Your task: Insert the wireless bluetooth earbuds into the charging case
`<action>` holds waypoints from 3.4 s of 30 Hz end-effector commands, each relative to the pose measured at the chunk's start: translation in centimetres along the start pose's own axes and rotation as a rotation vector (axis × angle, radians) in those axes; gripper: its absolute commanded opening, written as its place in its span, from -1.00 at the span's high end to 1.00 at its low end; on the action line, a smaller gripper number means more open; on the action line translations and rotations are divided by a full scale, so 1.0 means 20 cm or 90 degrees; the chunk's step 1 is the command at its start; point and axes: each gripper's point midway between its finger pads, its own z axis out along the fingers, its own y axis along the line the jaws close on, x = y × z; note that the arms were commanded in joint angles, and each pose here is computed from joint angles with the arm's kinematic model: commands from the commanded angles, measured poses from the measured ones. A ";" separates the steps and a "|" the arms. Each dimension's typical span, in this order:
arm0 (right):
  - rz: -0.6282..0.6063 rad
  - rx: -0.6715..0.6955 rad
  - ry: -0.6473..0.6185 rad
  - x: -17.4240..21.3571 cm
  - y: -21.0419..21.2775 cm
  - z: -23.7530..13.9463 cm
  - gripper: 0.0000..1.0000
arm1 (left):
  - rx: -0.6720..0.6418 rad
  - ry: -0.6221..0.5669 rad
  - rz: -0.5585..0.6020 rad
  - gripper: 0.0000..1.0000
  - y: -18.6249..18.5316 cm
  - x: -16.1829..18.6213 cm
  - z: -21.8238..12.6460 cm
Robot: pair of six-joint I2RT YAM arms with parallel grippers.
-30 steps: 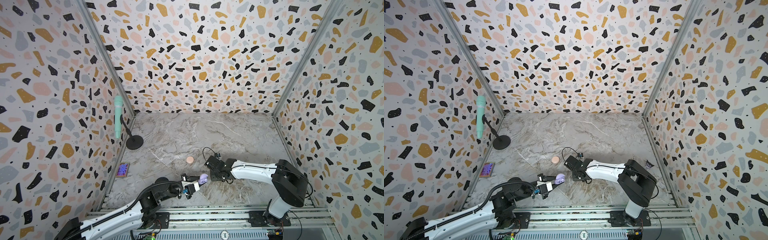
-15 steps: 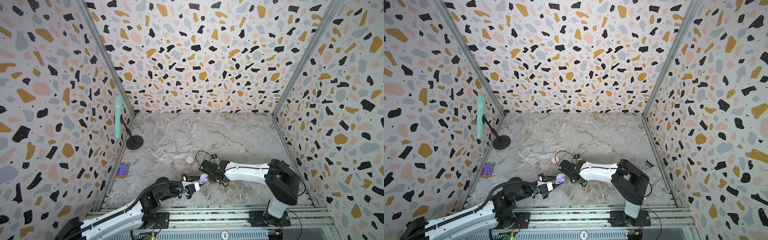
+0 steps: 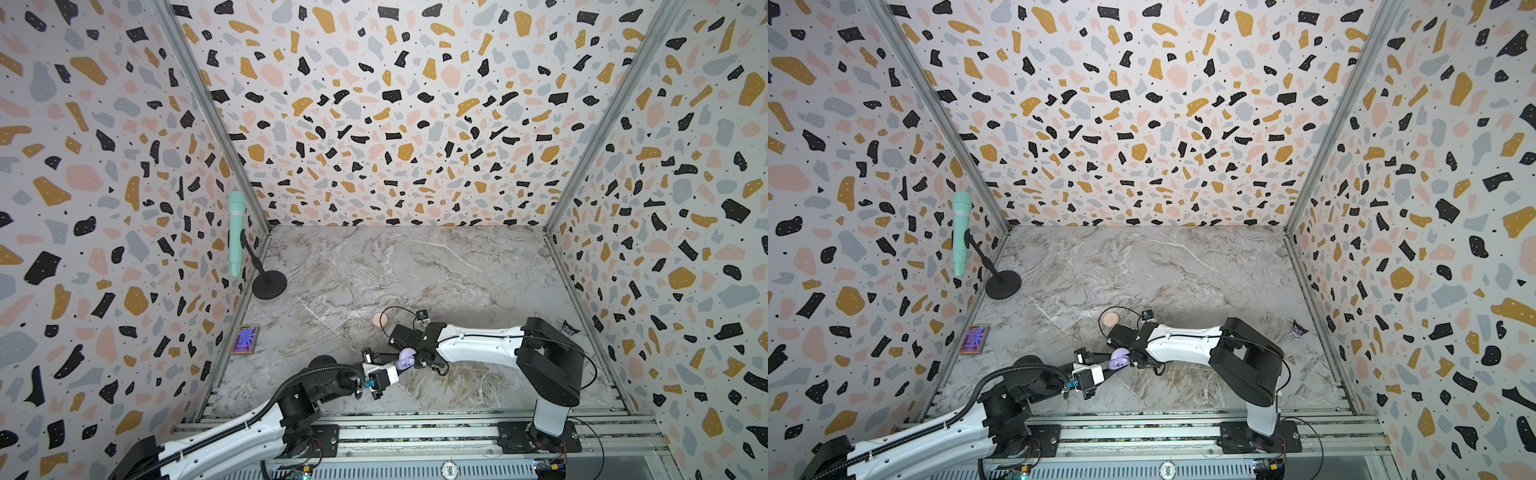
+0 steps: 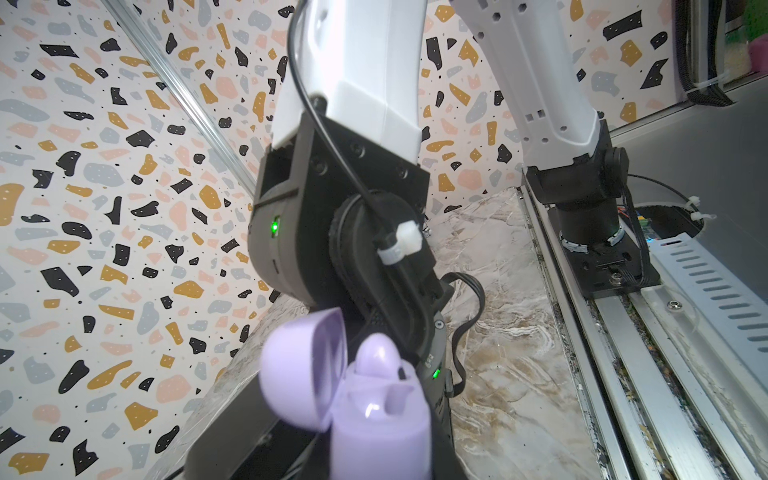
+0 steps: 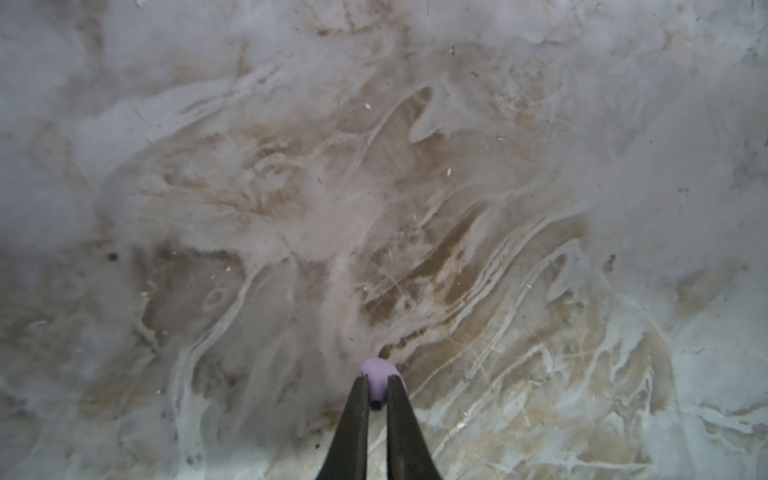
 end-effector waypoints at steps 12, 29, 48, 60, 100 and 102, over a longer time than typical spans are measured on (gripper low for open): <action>-0.030 0.063 -0.003 0.02 -0.01 -0.03 0.77 | -0.064 -0.080 0.014 1.00 0.10 -0.17 -0.05; -0.035 0.035 0.010 0.04 0.06 -0.04 0.78 | -0.086 -0.094 0.014 1.00 0.13 -0.20 -0.08; -0.018 -0.026 0.022 0.04 0.08 -0.03 0.67 | -0.074 -0.090 0.013 1.00 0.12 -0.19 -0.07; 0.009 -0.095 -0.004 -0.02 0.07 -0.13 0.52 | -0.073 -0.089 0.013 1.00 0.12 -0.19 -0.07; 0.032 -0.183 0.067 0.04 0.04 0.05 0.49 | -0.062 -0.074 0.014 1.00 0.10 -0.16 -0.06; 0.032 -0.180 0.071 0.05 0.04 0.06 0.50 | -0.062 -0.073 0.014 1.00 0.10 -0.16 -0.06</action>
